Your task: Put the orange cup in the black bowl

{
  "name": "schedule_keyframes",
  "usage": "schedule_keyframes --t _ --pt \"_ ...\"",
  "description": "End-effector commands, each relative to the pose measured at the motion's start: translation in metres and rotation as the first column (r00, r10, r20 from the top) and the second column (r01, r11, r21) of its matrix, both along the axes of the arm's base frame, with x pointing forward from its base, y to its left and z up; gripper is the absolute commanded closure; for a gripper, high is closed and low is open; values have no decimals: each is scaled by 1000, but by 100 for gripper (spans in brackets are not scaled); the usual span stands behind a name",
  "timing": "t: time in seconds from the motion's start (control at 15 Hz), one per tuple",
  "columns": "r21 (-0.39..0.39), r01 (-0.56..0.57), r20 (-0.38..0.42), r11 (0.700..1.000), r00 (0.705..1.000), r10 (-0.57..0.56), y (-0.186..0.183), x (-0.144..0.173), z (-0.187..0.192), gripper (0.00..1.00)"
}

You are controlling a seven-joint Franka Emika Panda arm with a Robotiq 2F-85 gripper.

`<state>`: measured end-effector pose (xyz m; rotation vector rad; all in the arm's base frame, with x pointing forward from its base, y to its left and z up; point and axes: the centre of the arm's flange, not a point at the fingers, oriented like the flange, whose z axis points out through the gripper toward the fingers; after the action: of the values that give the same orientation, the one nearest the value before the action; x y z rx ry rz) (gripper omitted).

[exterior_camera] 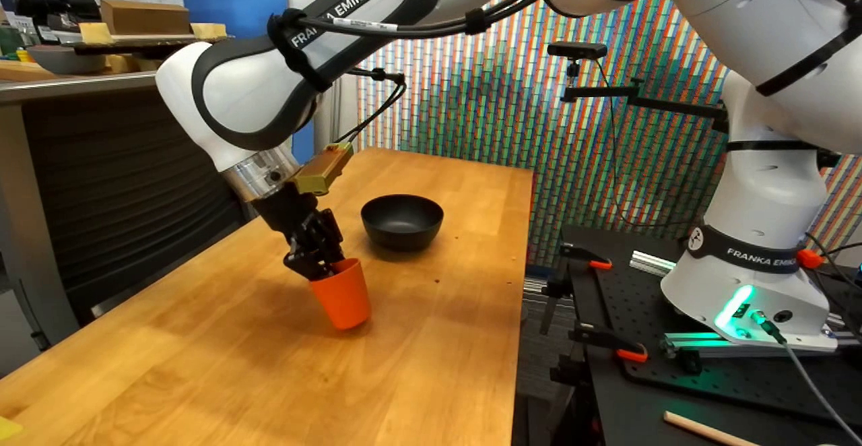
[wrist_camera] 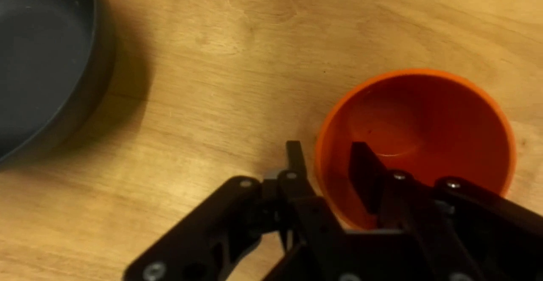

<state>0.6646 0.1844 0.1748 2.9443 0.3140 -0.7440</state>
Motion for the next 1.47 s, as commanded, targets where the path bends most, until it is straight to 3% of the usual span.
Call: schedule_keyframes --t 0.0,0.13,0.4,0.53,0.73,1.07,1.4 --pt "33 25 -54 999 998 -24 -1 22 3 96" --pt "53 44 -66 998 997 -40 -5 16 13 100" --pt "87 99 -67 991 993 -93 -27 -4 35 98" --pt "58 137 -10 989 991 -137 -45 -23 61 98" --pt "-14 264 108 964 959 -261 -90 -37 94 98" --pt "-24 463 269 886 857 -440 -167 -59 148 98" --pt "-30 667 339 744 707 -620 -239 -110 158 98"
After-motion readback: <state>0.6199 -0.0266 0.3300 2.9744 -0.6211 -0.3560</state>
